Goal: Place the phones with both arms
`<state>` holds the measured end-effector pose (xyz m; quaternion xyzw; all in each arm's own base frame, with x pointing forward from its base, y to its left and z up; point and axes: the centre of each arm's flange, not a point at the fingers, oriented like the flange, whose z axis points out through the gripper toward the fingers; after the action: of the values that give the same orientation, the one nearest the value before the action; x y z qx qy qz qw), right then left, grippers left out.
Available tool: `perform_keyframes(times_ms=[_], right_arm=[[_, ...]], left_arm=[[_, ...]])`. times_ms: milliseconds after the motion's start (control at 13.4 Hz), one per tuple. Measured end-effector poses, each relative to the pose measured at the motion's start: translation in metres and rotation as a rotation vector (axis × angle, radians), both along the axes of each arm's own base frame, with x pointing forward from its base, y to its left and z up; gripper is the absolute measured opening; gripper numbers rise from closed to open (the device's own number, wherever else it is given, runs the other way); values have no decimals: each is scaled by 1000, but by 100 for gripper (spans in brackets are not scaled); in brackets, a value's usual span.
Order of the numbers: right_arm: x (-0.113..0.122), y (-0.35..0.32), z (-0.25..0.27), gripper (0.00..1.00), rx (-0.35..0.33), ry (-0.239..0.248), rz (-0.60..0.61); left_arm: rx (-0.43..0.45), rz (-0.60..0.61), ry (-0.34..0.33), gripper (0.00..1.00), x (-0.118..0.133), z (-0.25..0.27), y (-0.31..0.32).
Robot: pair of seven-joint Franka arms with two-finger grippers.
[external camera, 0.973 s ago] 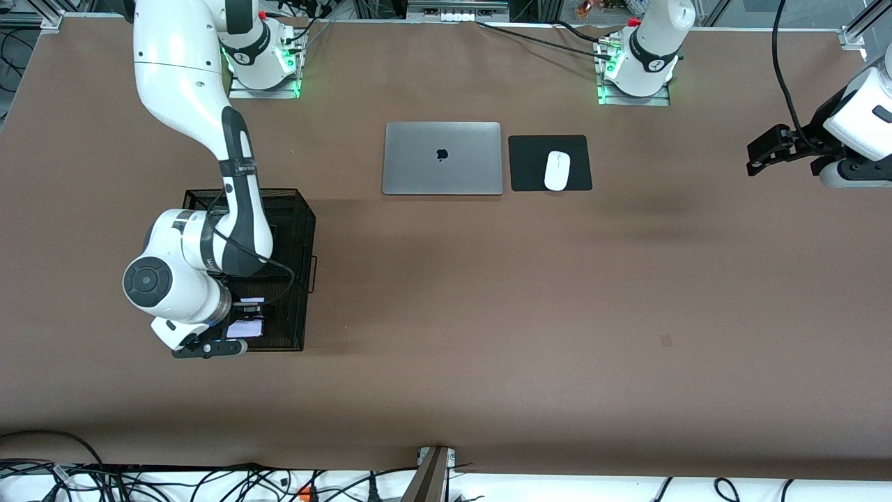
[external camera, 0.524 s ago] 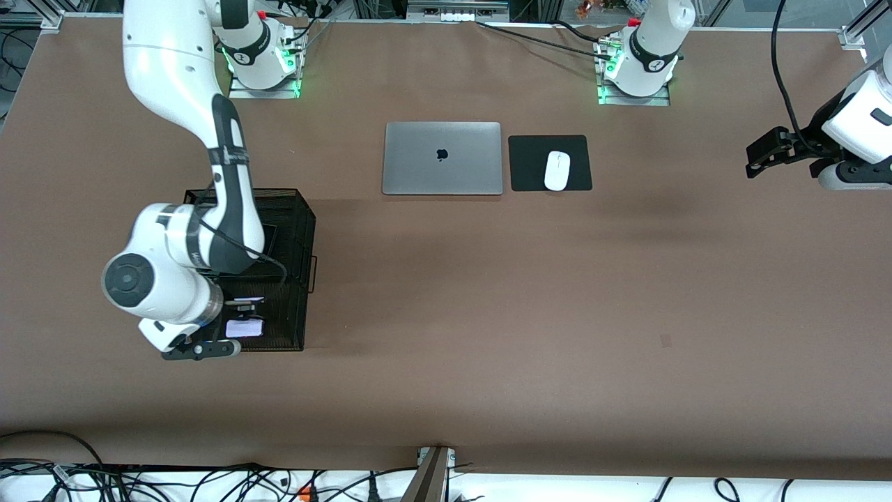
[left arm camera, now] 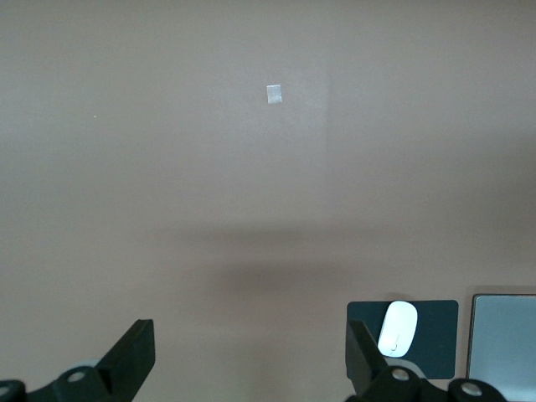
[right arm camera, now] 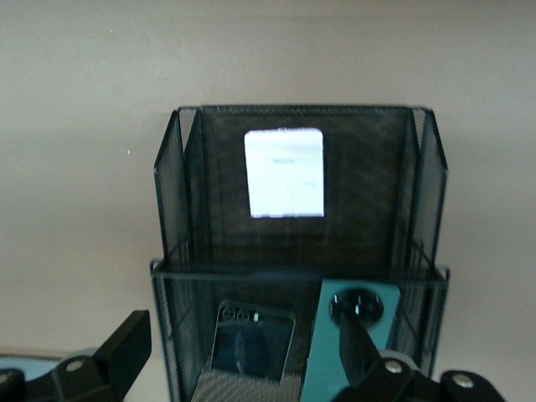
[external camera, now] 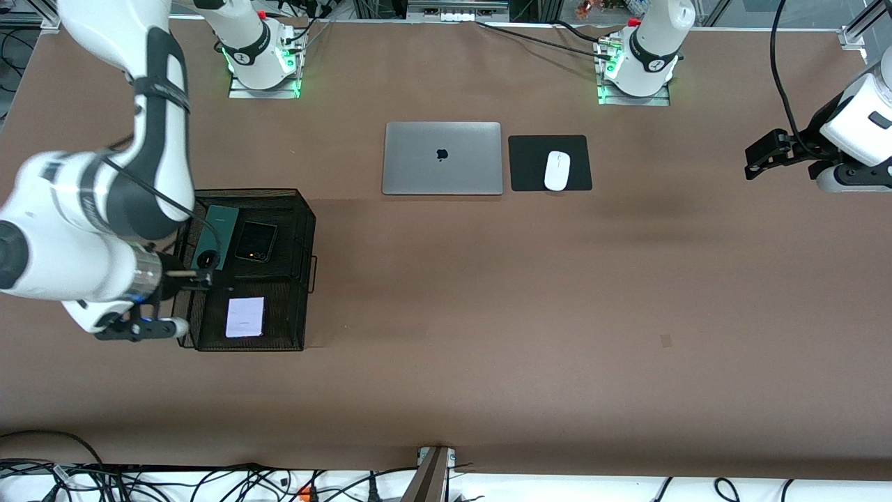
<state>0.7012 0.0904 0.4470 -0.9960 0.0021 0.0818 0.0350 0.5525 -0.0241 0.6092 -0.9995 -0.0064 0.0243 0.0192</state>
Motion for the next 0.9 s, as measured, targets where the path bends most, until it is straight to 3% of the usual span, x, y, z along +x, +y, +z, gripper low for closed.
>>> perform_keyframes(times_ms=[150, 449, 673, 898], right_arm=[[-6, -10, 22, 100, -6, 10, -29], [-14, -26, 63, 100, 12, -31, -82], [-19, -54, 78, 100, 57, -22, -142], [-27, -74, 95, 100, 2, -27, -90]], left_arm=[[0, 0, -1, 100, 0, 0, 0], [0, -4, -7, 100, 1, 1, -2], [0, -6, -8, 100, 1, 1, -3], [-1, -7, -10, 100, 1, 2, -4]])
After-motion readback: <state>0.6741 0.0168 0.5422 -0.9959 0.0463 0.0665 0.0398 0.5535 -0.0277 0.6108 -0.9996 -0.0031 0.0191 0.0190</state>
